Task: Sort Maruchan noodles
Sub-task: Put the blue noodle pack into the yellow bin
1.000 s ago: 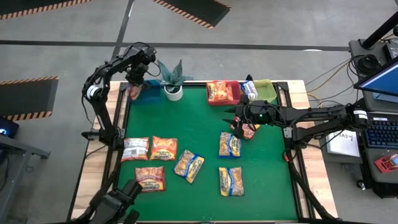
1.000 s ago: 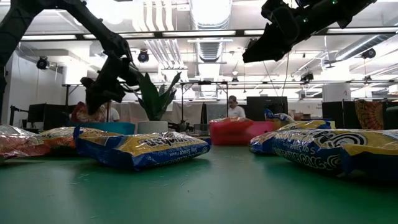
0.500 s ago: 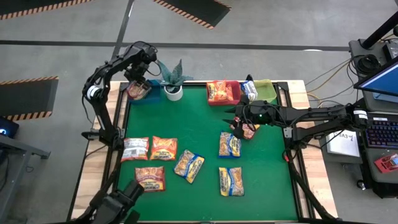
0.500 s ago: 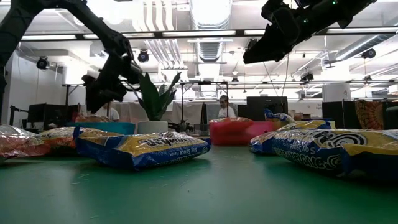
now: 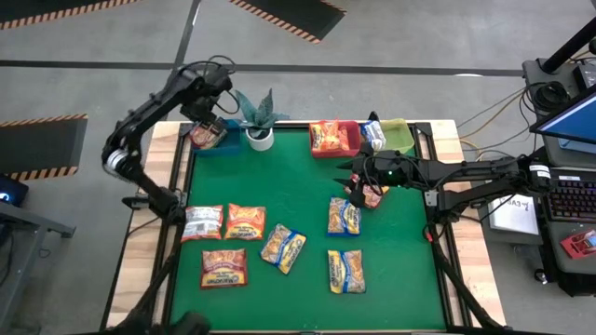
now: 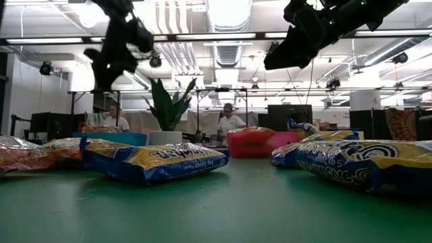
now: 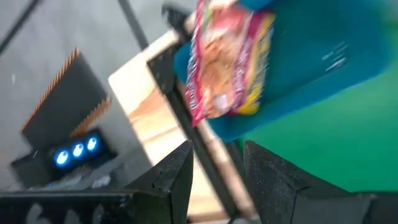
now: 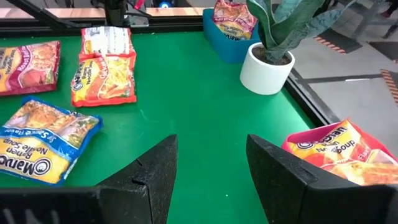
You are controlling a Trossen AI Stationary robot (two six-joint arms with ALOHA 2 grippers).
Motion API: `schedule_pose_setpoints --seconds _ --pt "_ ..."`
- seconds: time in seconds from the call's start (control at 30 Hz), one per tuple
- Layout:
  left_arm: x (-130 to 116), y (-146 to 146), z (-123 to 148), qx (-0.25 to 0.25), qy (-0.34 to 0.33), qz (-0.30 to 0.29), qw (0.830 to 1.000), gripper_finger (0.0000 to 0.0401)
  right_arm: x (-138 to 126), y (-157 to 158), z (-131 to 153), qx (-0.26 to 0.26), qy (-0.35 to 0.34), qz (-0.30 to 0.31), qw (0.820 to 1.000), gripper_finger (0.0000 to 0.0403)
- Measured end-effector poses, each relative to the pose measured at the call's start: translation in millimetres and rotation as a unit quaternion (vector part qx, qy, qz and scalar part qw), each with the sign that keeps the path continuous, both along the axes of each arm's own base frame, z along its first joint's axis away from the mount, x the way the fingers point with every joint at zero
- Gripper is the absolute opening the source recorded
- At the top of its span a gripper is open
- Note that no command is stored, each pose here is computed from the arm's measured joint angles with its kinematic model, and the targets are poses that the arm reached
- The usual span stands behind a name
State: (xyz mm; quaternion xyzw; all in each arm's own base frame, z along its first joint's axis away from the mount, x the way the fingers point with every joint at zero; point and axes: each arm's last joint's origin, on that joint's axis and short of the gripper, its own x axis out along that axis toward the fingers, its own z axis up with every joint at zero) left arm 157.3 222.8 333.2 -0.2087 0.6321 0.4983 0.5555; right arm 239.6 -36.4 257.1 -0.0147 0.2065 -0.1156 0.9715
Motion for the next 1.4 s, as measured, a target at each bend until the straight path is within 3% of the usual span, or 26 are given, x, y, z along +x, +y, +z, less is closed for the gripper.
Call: schedule_pose_setpoints --seconds 0.17,0.3,0.4,0.53,0.7,0.8,0.9,1.03,1.17,1.4 --pt "16 -49 23 0.084 -0.095 -0.072 0.989 0.0126 -1 0 -1 0.036 -0.002 -0.016 0.999 0.0182" --pt "33 -92 24 0.144 -0.188 -0.155 0.959 0.0126 -2 1 -12 0.088 0.017 -0.039 0.995 0.0182" --pt "50 -125 15 0.18 -0.269 -0.226 0.919 0.0126 -2 4 -34 0.131 0.055 -0.057 0.988 0.0182" --pt "69 -170 -8 0.198 -0.349 -0.351 0.846 0.0126 -3 9 -58 0.208 0.111 -0.062 0.97 0.0182" --pt "84 -217 -37 0.212 -0.387 -0.479 0.759 0.0126 -8 16 -68 0.342 0.165 -0.063 0.923 0.0182" --pt "90 -234 -51 0.22 -0.396 -0.521 0.723 0.0126 -13 20 -71 0.408 0.199 -0.073 0.888 0.0182" --pt "96 -240 -61 0.223 -0.404 -0.531 0.711 0.0126 -17 24 -68 0.455 0.23 -0.091 0.855 0.0182" --pt "102 -241 -71 0.22 -0.4 -0.532 0.713 0.0126 -24 29 -68 0.486 0.276 -0.129 0.819 0.0182" --pt "109 -242 -79 0.218 -0.39 -0.533 0.719 0.0126 -30 32 -73 0.502 0.299 -0.168 0.794 0.0182" --pt "126 -243 -95 0.217 -0.395 -0.529 0.719 0.0126 -34 42 -81 0.486 0.292 -0.239 0.789 0.0182"
